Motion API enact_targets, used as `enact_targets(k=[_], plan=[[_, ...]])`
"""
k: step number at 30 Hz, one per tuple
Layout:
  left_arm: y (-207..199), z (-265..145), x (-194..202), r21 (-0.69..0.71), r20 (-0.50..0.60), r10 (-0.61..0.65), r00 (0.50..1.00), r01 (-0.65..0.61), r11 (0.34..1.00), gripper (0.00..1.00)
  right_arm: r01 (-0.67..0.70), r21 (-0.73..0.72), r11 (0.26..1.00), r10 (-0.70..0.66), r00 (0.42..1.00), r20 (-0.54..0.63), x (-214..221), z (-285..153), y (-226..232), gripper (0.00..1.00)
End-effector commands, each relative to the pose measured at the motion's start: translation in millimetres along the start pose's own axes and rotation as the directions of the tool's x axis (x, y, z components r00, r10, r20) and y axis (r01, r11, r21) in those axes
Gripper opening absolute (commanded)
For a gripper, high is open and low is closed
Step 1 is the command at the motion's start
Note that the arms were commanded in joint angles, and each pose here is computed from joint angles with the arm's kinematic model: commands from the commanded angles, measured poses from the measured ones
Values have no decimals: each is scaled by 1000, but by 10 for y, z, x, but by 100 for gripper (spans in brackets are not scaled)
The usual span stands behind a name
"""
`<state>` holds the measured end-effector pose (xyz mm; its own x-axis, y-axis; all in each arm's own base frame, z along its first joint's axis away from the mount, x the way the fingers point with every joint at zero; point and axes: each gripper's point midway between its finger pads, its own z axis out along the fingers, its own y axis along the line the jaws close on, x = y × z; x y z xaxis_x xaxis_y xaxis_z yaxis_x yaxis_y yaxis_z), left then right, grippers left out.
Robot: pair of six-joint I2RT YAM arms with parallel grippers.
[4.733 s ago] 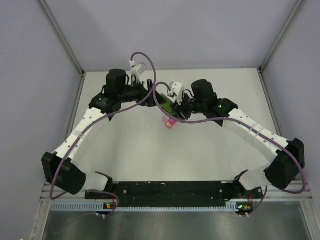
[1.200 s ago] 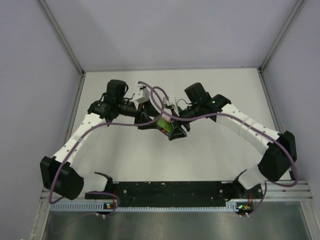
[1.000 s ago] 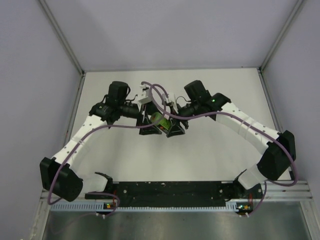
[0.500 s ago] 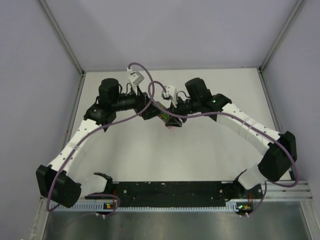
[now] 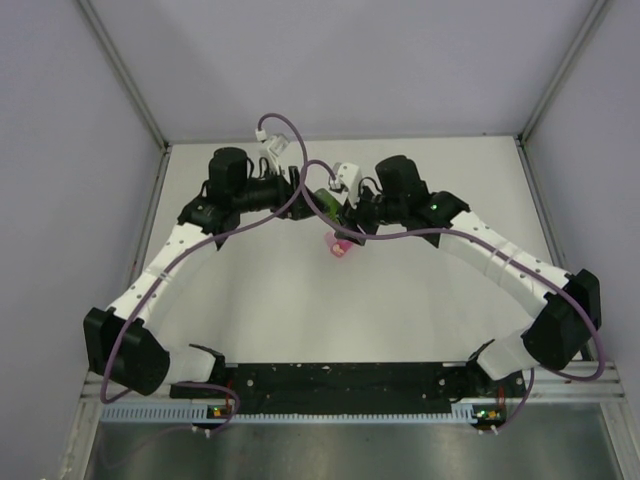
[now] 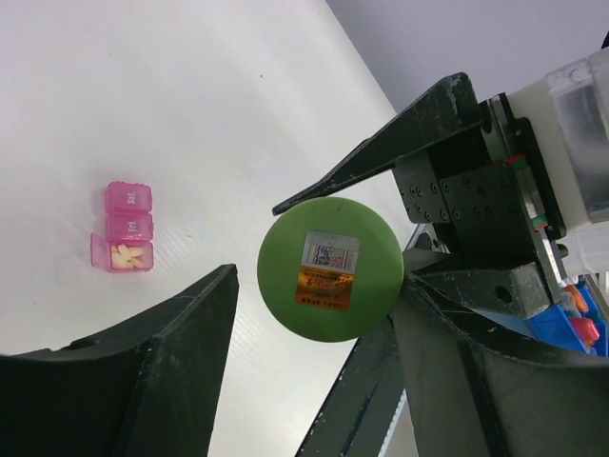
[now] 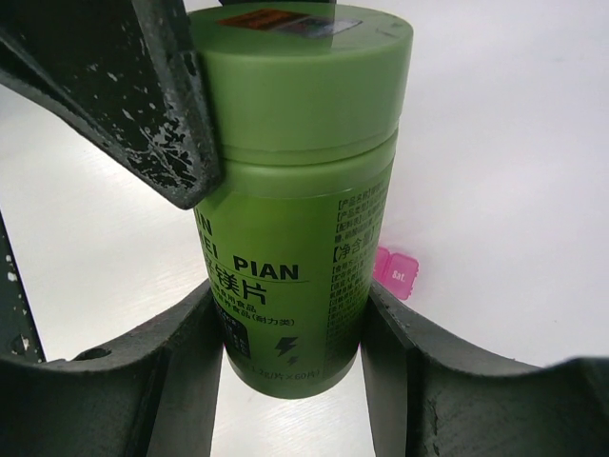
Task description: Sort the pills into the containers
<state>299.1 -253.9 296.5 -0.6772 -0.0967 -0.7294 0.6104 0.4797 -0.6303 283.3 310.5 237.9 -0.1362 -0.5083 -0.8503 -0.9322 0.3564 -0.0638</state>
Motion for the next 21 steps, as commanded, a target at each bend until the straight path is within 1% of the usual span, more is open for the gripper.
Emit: enact_targets(k=[1,5,7,9,12,14,16,19,20,21], plan=[[-138,-26,-221,30,49,32,998,-34,999,69,25,28,999,-27,996,80,-226,-87,7,0],[-174,-28,-229,50,50,45,998,-47,998,73,21,25,999,-23,997,70,-185,-56,7,0],[-199,-32,-244,57,56,55,997,-58,997,73,21,23,1000,-23,997,70,-189,-58,10,0],[-210,-38,-256,58,60,62,996,-66,996,70,21,25,999,-23,997,70,-185,-56,7,0],[-198,-34,-250,59,56,62,996,-65,996,63,21,22,1000,-23,997,70,-188,-61,14,0],[-189,-14,-237,64,49,63,997,-66,996,54,22,15,1000,-23,997,73,-192,-53,29,0],[-171,7,-206,72,39,64,997,-67,995,42,20,5,1000,-20,997,73,-185,-47,42,0],[-217,13,-136,132,19,104,994,-106,986,16,26,-13,1000,-25,997,76,-181,-54,79,0],[-315,-9,-51,219,9,181,983,-179,959,0,34,-33,999,-31,996,87,-200,-73,121,0],[-351,-30,7,261,2,219,976,-212,942,0,36,-48,998,-31,995,90,-201,-86,155,0]])
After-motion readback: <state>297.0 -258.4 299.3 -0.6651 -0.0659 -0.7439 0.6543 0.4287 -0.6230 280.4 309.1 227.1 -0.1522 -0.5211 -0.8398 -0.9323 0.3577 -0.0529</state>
